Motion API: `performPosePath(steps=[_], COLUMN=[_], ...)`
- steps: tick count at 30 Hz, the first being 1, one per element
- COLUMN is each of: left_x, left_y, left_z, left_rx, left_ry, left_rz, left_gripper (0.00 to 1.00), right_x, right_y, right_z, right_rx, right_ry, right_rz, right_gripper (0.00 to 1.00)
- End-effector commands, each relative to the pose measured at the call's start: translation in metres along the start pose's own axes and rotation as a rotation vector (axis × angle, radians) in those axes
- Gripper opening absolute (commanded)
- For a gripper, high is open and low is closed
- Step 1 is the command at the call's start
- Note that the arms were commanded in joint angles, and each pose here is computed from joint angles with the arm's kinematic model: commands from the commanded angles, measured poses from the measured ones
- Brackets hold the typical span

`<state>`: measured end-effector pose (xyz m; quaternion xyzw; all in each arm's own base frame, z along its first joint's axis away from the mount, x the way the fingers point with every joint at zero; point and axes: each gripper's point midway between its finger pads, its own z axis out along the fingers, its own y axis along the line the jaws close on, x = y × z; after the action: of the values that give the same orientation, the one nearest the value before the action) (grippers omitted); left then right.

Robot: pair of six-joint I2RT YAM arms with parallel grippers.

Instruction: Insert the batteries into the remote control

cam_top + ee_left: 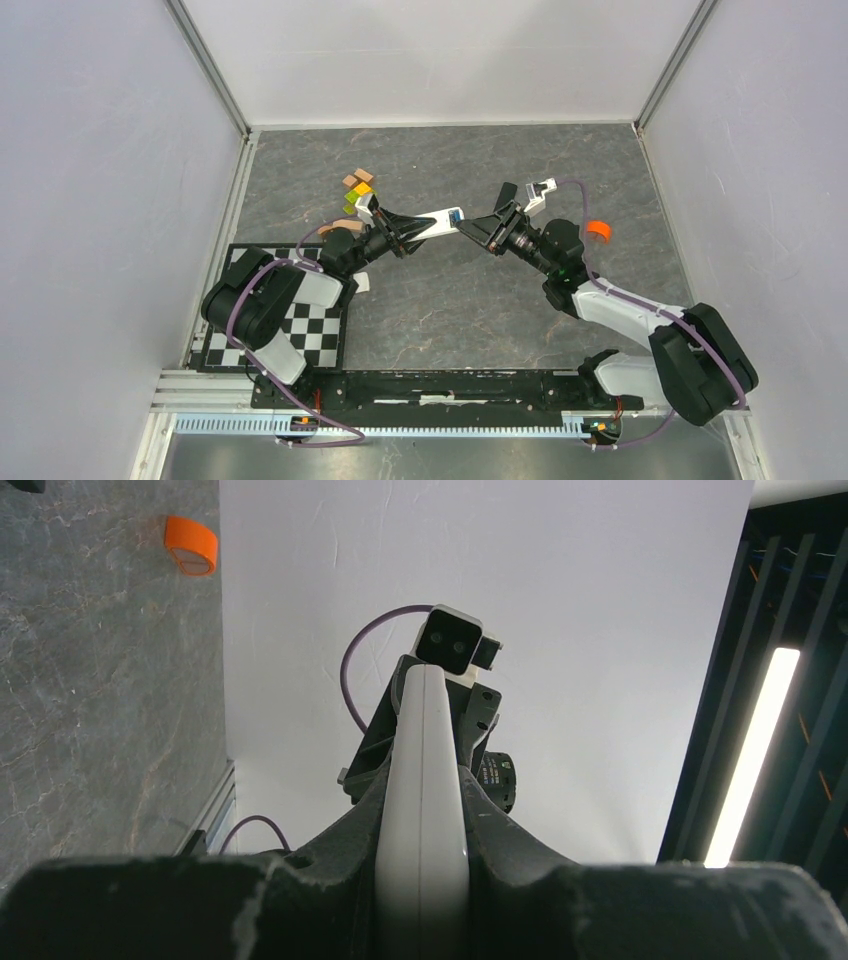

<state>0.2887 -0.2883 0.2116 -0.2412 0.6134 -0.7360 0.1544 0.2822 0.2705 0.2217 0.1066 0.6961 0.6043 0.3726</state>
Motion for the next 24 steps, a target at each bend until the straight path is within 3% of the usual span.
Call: performPosePath(steps=[1, 17, 24], left_x=[0.008, 0.037, 0.046], left_y=[-0.021, -0.041, -0.052], left_z=[-0.001, 0.003, -0.001], left_rx=[0.074, 0.090, 0.099], left_ry=[0.034, 0.145, 0.174], left_rz=[0.031, 0.277, 0.365], left_gripper=[0.02, 0.02, 0.02], right_x=[-0.003, -0.001, 0.000], right_y=[0.009, -0.021, -0.023], right_z=[0.002, 0.007, 0.005], right_rx=[-0.046, 0.100, 0.089], right_ry=[-0.006, 0.027, 0.034], right_rz=[-0.010, 0.004, 0.004], right_gripper=[0.36, 0.33, 0.29])
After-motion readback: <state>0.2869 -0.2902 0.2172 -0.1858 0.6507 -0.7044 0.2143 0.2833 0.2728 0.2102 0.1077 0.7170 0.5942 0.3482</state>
